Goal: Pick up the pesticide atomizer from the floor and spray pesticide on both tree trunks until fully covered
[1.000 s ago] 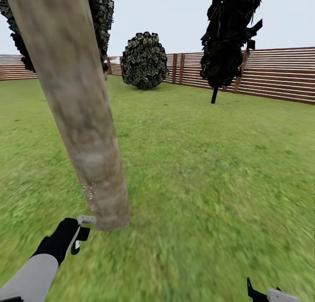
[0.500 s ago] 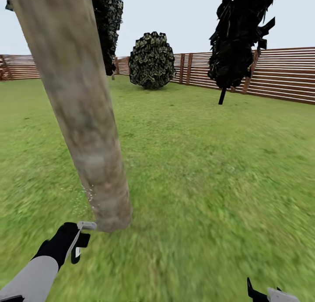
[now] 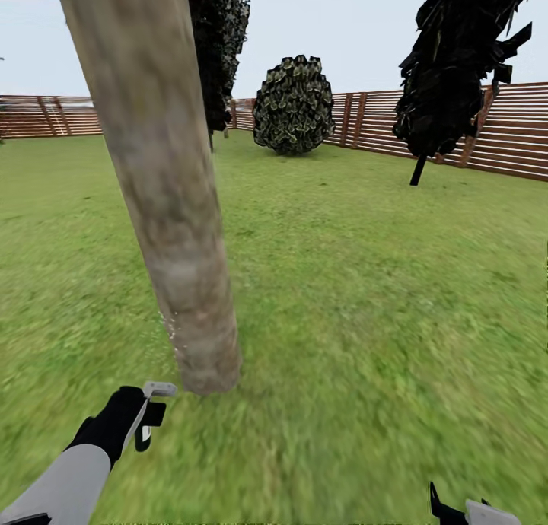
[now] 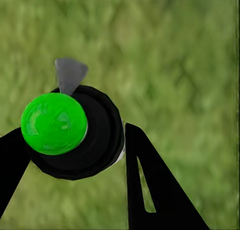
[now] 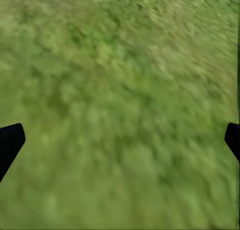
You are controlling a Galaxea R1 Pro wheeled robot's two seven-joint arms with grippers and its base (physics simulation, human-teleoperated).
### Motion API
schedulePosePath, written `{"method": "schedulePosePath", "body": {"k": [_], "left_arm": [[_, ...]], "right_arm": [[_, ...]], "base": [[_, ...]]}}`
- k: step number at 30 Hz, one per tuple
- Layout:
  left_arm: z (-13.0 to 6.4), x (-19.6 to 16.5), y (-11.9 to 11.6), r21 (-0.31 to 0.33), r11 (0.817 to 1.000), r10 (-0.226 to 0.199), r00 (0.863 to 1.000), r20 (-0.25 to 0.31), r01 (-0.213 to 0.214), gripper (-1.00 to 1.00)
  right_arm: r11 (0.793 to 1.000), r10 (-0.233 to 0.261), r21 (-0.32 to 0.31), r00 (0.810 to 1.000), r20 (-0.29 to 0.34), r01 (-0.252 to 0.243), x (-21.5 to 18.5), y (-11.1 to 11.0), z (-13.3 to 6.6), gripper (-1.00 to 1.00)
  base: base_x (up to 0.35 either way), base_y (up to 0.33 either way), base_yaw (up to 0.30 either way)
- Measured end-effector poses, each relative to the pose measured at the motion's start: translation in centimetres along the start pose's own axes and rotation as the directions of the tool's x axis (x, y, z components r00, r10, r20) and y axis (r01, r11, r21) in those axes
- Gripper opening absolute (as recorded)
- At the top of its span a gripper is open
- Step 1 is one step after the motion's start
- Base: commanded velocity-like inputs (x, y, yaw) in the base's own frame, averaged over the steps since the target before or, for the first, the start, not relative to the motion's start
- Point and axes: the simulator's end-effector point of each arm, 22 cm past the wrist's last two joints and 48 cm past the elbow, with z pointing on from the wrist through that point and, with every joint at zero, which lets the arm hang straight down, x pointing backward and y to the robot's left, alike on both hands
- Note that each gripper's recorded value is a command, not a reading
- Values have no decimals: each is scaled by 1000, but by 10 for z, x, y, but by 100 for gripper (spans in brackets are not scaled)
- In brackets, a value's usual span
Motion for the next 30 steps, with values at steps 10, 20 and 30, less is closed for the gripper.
{"method": "schedulePosePath", "body": {"k": [10,20,30], "left_arm": [[0,-5,2,-2,1000,-6,1000,22,6,-100],[0,-3,6,3,999,-40,999,21,40,-100],[0,-3,6,3,999,-40,999,21,40,-100]], "right_arm": [[1000,0,0,1000,0,0,0,0,0,100],[1000,0,0,1000,0,0,0,0,0,100],[1000,0,0,1000,0,0,0,0,0,100]], "base": [[-107,-268,1],[20,-270,74],[76,-270,241]]}}
